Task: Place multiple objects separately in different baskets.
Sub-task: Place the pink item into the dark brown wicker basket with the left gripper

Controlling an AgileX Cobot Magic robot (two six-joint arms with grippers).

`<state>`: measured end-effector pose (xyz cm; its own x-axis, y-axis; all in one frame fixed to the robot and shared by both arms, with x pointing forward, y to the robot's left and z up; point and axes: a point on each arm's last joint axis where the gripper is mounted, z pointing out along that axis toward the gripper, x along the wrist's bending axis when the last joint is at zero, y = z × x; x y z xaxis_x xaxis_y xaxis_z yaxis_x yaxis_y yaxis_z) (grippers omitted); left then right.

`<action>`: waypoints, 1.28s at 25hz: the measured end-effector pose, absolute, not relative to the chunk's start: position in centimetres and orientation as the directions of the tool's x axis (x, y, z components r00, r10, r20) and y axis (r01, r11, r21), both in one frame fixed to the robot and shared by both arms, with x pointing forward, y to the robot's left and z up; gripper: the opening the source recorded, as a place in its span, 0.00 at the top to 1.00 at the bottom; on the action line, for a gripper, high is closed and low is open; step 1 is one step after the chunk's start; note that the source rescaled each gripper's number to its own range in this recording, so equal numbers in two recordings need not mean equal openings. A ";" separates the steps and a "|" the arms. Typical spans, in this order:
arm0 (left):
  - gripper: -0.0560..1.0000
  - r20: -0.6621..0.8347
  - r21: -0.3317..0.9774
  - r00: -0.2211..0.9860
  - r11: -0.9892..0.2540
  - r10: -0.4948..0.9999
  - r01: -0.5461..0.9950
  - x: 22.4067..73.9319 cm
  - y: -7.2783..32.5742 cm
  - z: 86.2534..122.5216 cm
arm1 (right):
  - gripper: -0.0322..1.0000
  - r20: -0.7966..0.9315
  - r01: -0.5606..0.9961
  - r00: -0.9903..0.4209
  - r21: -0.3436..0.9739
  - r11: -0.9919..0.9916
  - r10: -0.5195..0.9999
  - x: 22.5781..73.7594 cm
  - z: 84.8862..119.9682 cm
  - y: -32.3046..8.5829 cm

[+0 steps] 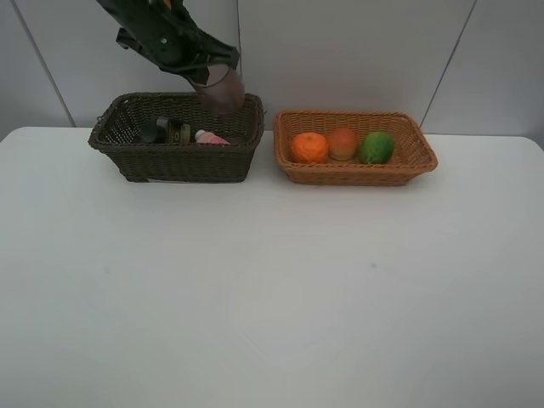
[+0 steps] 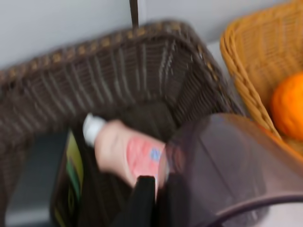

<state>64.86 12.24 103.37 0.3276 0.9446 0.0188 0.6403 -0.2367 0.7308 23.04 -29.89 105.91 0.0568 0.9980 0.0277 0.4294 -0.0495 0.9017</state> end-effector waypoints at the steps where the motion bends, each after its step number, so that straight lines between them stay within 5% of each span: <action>1: 0.95 0.028 0.744 0.336 -0.244 0.942 0.622 65.3 12.1 102.9 | 0.18 0.028 0.429 0.057 0.902 -0.049 0.998 23.0 105.9 -29.9; 14: 0.95 0.080 0.786 0.392 -0.300 0.916 0.541 68.7 11.6 96.0 | 0.18 0.028 0.429 0.057 0.902 -0.049 0.998 23.0 105.9 -29.9; 29: 0.94 0.077 0.752 0.398 -0.315 0.914 0.579 69.1 11.6 92.7 | 0.18 0.028 0.429 0.057 0.902 -0.049 0.998 23.0 105.9 -29.9; 32: 0.87 0.077 0.752 0.398 -0.315 0.914 0.579 69.1 11.6 92.7 | 0.18 0.028 0.429 0.057 0.902 -0.049 0.998 23.0 105.9 -29.9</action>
